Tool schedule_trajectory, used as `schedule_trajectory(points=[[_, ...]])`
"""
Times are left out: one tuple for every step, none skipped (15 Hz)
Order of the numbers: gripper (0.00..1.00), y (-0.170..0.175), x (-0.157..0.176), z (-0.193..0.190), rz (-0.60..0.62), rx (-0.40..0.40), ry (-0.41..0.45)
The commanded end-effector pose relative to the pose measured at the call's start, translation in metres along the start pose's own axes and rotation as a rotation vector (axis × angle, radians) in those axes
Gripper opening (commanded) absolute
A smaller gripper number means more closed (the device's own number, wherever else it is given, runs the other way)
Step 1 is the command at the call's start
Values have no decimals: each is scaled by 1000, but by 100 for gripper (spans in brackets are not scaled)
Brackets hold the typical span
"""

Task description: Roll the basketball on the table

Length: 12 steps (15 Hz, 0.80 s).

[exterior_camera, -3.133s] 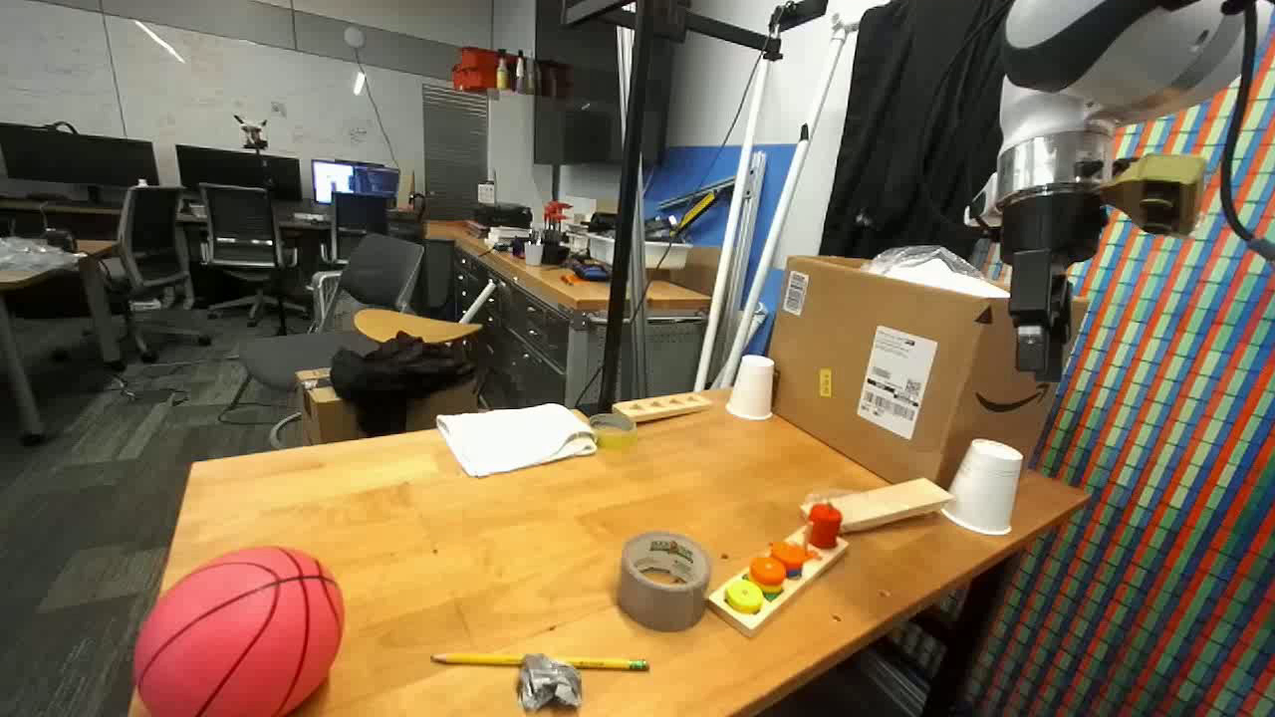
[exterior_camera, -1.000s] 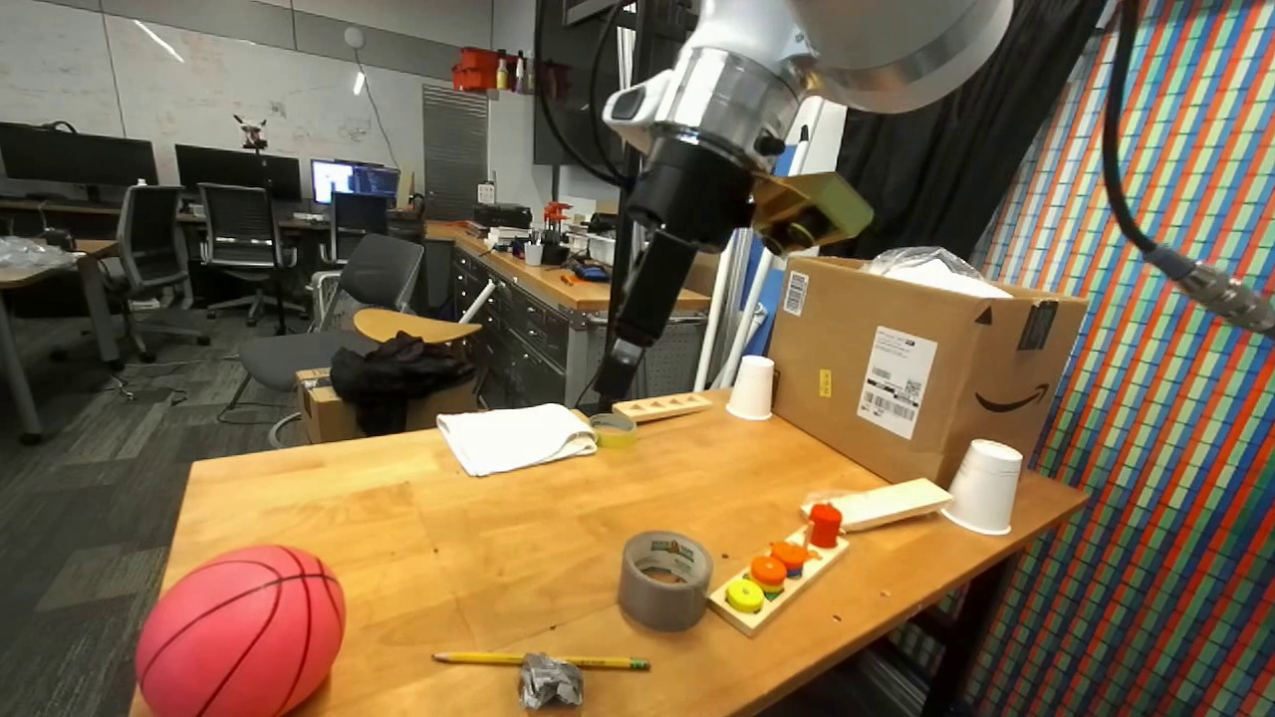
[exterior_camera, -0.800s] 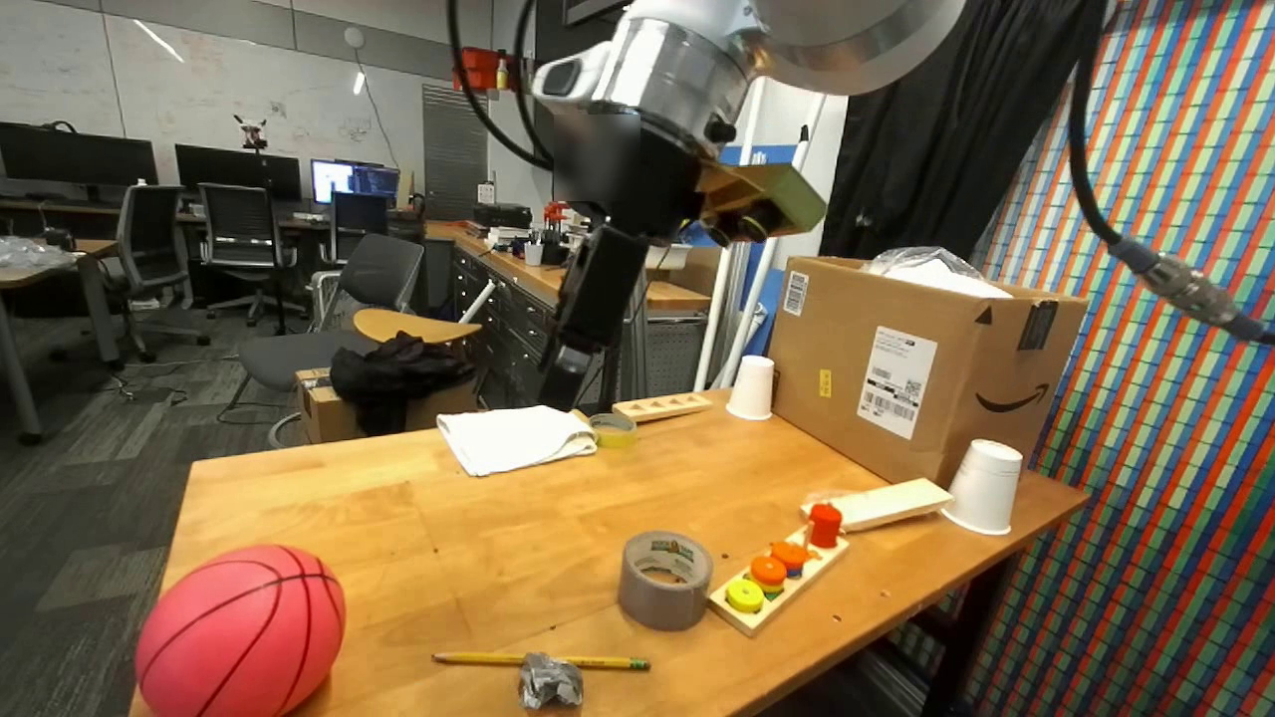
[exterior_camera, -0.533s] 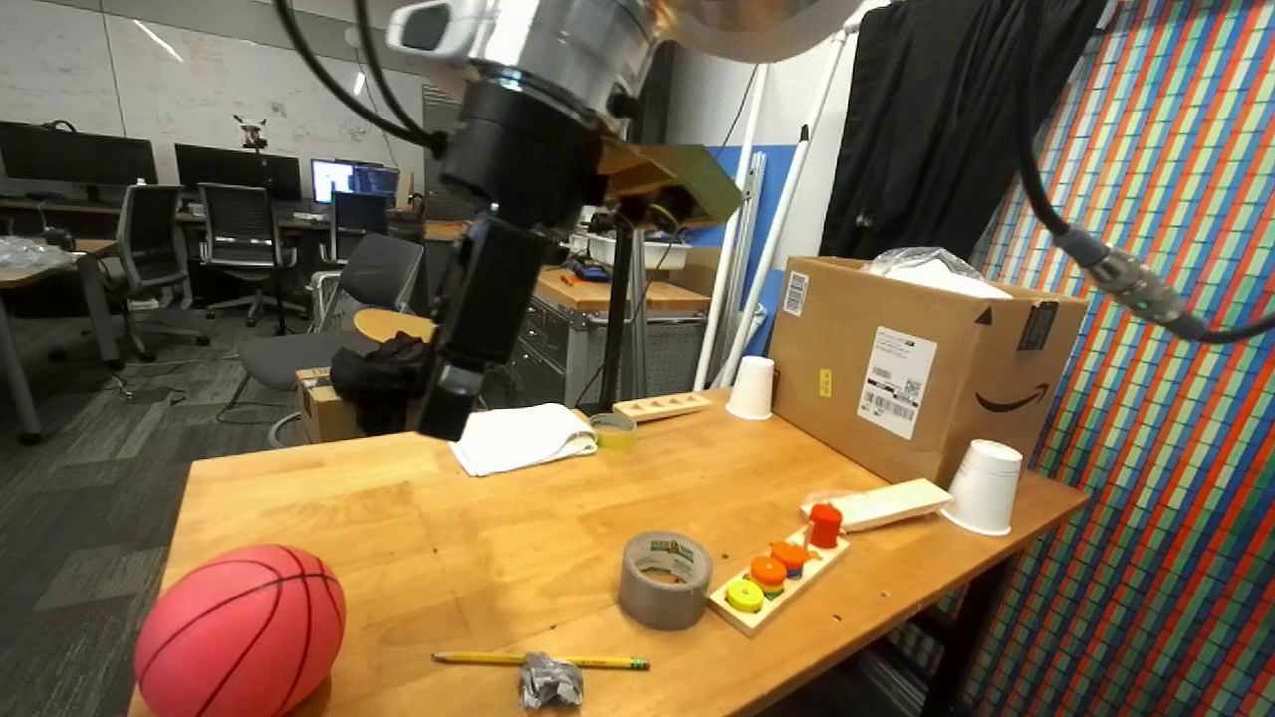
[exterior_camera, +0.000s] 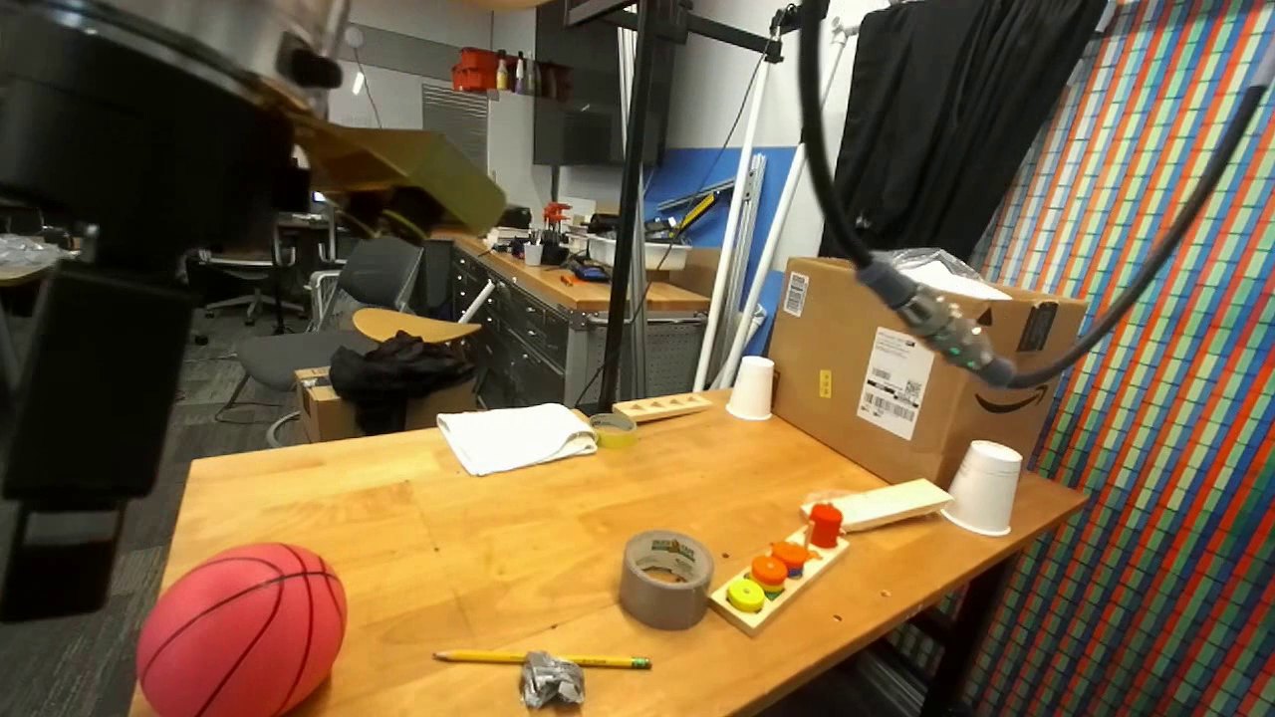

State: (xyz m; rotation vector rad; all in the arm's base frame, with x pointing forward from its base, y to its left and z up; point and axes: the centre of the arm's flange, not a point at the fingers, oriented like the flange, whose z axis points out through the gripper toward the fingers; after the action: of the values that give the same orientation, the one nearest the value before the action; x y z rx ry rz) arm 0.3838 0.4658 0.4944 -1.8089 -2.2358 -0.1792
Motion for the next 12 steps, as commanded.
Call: schedule_trajectory(points=[[100, 45, 44, 1, -88, 39, -35], [100, 61, 46, 3, -88, 40, -49], [100, 74, 46, 3, -87, 41, -61], [100, 87, 44, 2, -83, 47, -68], [100, 103, 41, 6, -71, 51, -78], [100, 112, 37, 9, -63, 61, -88], [100, 119, 32, 13, -53, 77, -95], [100, 127, 27, 19, -40, 98, -100], [100, 132, 23, 25, -27, 120, -102], [100, 138, 22, 29, -16, 139, -103], [100, 141, 20, 34, -13, 153, -110], [100, 144, 18, 39, -9, 167, -114]])
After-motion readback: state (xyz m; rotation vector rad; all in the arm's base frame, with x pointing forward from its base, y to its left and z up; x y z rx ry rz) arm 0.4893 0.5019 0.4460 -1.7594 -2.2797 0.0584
